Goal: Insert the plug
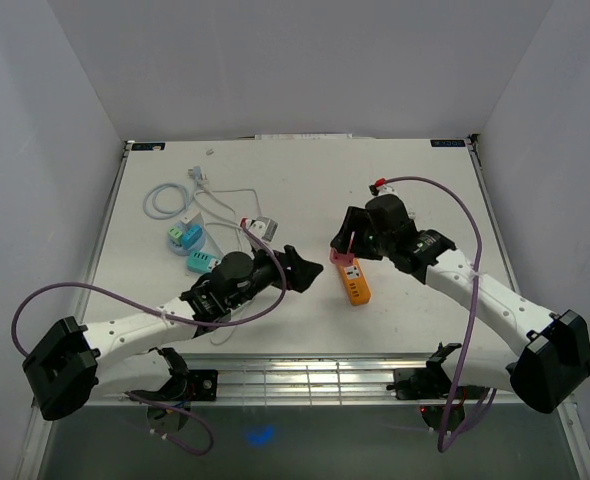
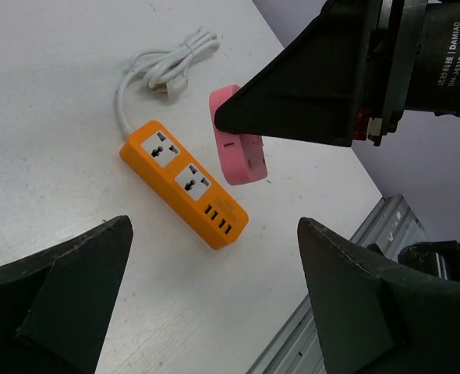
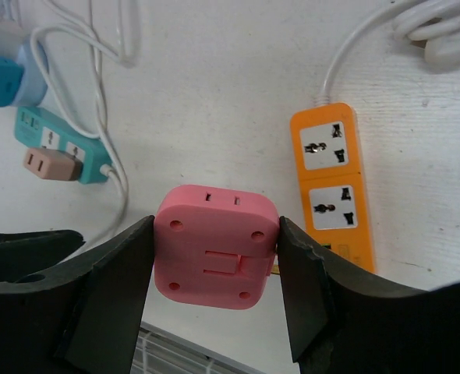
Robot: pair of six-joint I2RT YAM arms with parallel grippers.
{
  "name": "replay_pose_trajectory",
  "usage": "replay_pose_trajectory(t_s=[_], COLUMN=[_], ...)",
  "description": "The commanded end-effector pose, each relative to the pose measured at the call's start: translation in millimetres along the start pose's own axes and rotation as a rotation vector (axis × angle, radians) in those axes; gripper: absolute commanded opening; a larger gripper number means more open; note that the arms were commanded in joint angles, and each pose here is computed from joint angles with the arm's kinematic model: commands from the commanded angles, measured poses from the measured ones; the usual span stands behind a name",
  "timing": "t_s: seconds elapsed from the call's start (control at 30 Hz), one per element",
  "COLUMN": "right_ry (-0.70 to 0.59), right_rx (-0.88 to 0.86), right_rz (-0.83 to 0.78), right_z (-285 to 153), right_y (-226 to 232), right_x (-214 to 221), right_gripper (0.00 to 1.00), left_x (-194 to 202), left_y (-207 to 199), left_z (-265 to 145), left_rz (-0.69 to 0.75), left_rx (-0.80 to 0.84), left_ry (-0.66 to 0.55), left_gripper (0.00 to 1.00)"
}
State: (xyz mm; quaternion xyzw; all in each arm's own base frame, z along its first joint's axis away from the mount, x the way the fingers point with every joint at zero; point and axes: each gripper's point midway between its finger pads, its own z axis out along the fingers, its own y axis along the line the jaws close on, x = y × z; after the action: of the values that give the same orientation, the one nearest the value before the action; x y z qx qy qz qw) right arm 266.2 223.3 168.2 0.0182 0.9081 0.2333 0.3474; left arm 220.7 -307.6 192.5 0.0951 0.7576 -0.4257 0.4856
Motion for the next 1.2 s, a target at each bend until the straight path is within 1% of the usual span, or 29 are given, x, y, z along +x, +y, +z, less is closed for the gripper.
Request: replay_pose_trajectory(t_s=[0.0,0.07,0.1,0.2,0.33,0.4,0.43,0.53,0.6,0.67,0.8,0.93,1.03,1.13,1.17], right_ry=[-0.101,-0.128,-0.134,-0.141,-0.126,-0.121,-0.117,-0.107,-0.100,-0.100,-0.100,-0.103,-0.106,-0.103,-0.104], right_rx=[-0.114,-0.146,-0.153,-0.165,-0.200,-0.219,-0.225,-0.247,-0.252,-0.259,-0.267,-0.280,-0.285,-0.285,-0.287], right_rz=[0.110,0.134,0.136,0.133,0.149,0.164,0.176,0.195,0.199,0.203,0.214,0.249,0.263,0.278,0.285], right_z=[-6.3,-9.3,-11.1,-12.6,-12.0,-12.6,-12.6,-12.6,-12.5,-13.3,-14.6,-14.0,-15.1,-15.0,-15.3], right_y=[37.5,46.7,49.3,55.3,62.9,65.7,64.5,65.3,65.9,66.5,67.4,68.4,69.5,68.7,68.8], right_x=[-36.6,-46.2,-48.6,-55.2,-54.2,-52.6,-48.9,-43.3,-41.7,-41.0,-40.0,-39.8,-40.8,-39.1,-39.0], right_gripper=[0.48,0.46,0.45,0.45,0.45,0.45,0.45,0.45,0.45,0.45,0.45,0.45,0.45,0.45,0.45], left_x=[-30.4,-32.6,-39.9,-45.0,-46.6,-50.1,-56.8,-53.0,-54.7,-50.1,-50.3,-46.8,-44.1,-46.6,-46.2], left_y=[-11.0,-9.5,-13.2,-17.4,-16.3,-17.5,-21.0,-19.7,-23.9,-25.5,-23.8,-23.6,-17.6,-14.0,-13.8], left_z=[10.2,17.5,20.5,29.2,36.3,35.7,34.8,40.6,45.9,52.3,55.5,61.0,63.2,61.4,61.9], left_rz=[0.048,0.057,0.058,0.061,0.043,0.017,0.004,0.000,0.007,0.011,-0.006,-0.019,-0.028,-0.040,-0.041], left_rx=[0.015,-0.006,-0.006,-0.002,-0.015,-0.009,0.006,0.010,0.021,0.029,0.022,0.028,0.010,0.006,0.008], left_ry=[-0.156,-0.173,-0.188,-0.197,-0.209,-0.231,-0.263,-0.265,-0.261,-0.241,-0.252,-0.249,-0.259,-0.295,-0.299], left_gripper=[0.98,0.98,0.98,0.98,0.97,0.94,0.93,0.91,0.86,0.85,0.82,0.75,0.72,0.66,0.62])
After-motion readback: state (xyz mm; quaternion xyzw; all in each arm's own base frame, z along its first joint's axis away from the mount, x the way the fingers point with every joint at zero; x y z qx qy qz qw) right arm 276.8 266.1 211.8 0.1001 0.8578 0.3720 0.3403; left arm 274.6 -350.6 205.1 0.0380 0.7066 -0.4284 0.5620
